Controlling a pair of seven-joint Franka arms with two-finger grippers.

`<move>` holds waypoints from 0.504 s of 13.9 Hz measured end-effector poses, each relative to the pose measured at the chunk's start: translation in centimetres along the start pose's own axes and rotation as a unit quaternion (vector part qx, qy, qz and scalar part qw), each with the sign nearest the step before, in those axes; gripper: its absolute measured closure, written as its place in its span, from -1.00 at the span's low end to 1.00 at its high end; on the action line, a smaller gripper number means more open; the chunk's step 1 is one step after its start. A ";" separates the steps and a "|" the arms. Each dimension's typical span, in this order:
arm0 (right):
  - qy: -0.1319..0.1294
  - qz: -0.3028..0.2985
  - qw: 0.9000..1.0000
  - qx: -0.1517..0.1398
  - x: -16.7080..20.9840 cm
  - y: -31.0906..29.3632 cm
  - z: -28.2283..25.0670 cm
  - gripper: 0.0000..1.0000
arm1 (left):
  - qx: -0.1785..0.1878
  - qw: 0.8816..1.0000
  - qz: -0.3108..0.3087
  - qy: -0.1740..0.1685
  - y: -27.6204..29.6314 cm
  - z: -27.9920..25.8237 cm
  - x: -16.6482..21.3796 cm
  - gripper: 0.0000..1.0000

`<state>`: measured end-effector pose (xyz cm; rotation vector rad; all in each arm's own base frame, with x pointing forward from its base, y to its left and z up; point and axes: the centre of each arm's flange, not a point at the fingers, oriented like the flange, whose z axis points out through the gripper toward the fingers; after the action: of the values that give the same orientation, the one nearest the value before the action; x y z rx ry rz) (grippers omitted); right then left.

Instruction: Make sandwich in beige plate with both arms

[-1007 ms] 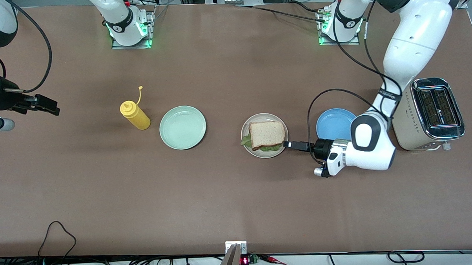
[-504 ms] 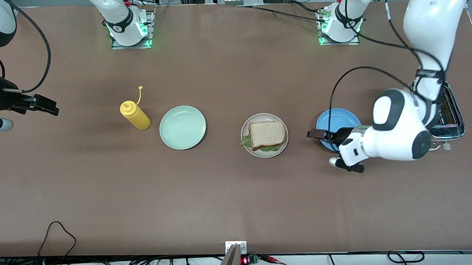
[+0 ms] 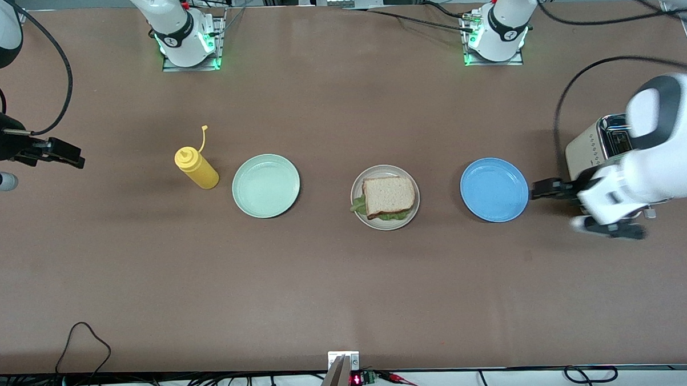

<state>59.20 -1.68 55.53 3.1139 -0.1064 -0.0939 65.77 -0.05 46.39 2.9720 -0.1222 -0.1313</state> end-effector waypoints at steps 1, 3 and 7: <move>0.000 0.000 1.000 0.000 0.0 0.0 0.0 -1.00 | 0.003 1.000 -0.009 0.009 -1.2 -1.3 -0.5 -1.00; 0.001 0.000 1.000 0.000 0.0 0.0 0.0 -1.00 | 0.022 1.000 -0.004 0.019 -0.7 -2.8 -1.0 -1.00; 0.005 -0.003 1.000 0.005 0.1 -0.5 -0.2 -1.00 | 0.077 0.996 -0.005 0.045 1.7 -6.0 -1.9 -1.00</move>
<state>59.33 -1.17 55.68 3.1253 -0.0971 -0.0770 64.34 -0.60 52.72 3.1267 -0.1095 0.0112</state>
